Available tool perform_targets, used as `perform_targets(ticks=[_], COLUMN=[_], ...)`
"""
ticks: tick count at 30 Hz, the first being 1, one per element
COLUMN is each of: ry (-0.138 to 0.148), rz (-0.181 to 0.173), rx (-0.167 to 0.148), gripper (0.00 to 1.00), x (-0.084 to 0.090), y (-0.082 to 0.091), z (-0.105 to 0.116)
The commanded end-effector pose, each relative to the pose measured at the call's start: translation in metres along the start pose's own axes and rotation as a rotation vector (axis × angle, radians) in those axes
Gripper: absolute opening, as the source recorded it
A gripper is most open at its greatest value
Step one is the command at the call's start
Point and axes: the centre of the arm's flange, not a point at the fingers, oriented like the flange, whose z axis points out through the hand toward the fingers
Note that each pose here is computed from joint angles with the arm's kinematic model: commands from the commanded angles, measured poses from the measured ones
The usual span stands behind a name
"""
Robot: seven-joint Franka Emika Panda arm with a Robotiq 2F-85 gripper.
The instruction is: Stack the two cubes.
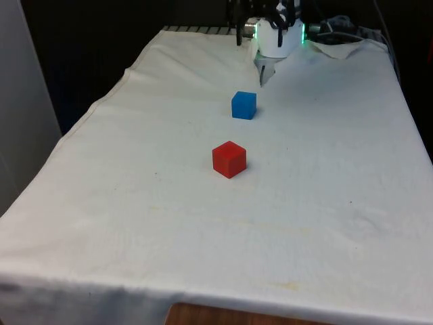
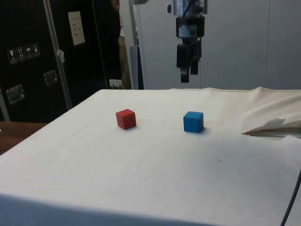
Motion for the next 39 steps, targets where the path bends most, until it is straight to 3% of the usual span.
perform_targets(ticks=[1, 2, 10, 11, 15, 22, 30, 39], ry=[0.007, -0.001, 0.015, 0.006, 0.021, 0.018, -0.013, -0.048], rz=[0.003, 0.001, 0.010, 0.010, 0.009, 0.008, -0.010, -0.044], rx=[0.009, 0.001, 0.017, 0.007, 0.013, 0.011, 0.003, -0.020], gripper=[1.00, 1.00, 1.00, 1.00, 1.00, 1.00, 1.00, 1.00], x=[-0.002, -0.002, -0.016, -0.015, -0.018, -0.020, -0.016, 0.006], y=[0.002, 0.001, 0.007, 0.007, 0.008, 0.007, 0.017, 0.029], z=[0.005, 0.004, 0.032, 0.030, 0.033, 0.035, 0.049, 0.072])
